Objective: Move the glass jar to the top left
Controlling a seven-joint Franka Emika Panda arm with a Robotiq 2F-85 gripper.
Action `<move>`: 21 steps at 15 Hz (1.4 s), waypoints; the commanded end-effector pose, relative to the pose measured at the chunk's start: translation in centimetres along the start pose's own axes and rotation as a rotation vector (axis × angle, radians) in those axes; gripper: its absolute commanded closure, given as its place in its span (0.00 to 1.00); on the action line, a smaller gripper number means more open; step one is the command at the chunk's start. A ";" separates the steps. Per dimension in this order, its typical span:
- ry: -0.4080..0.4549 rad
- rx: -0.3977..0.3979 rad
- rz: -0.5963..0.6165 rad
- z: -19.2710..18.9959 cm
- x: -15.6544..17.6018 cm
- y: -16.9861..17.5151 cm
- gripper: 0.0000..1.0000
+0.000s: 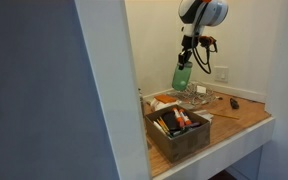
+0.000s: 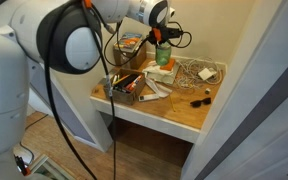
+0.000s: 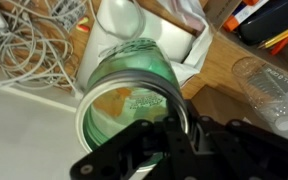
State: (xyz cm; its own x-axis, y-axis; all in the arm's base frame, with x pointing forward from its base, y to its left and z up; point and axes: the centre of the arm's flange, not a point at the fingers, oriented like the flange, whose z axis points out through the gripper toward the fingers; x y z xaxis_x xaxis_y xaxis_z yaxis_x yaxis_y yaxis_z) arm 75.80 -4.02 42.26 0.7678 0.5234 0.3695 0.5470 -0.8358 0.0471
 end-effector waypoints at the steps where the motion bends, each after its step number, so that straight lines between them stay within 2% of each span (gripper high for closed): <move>1: 0.132 -0.021 -0.139 -0.4 6.6 0.2 0.97; 5: 0.224 0.012 -0.291 1.0 10.6 -1.5 0.97; 10: 0.277 0.049 -0.426 4.3 13.3 -3.3 0.97; 15: 0.285 0.073 -0.544 8.2 13.5 -4.5 0.97; 21: 0.243 0.082 -0.684 11.9 12.3 -4.6 0.97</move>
State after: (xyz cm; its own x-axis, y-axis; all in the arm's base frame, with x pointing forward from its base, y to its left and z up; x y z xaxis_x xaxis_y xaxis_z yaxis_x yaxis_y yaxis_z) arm 83.03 7.79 34.93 0.2219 0.8436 0.4889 0.8986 -0.3716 0.2334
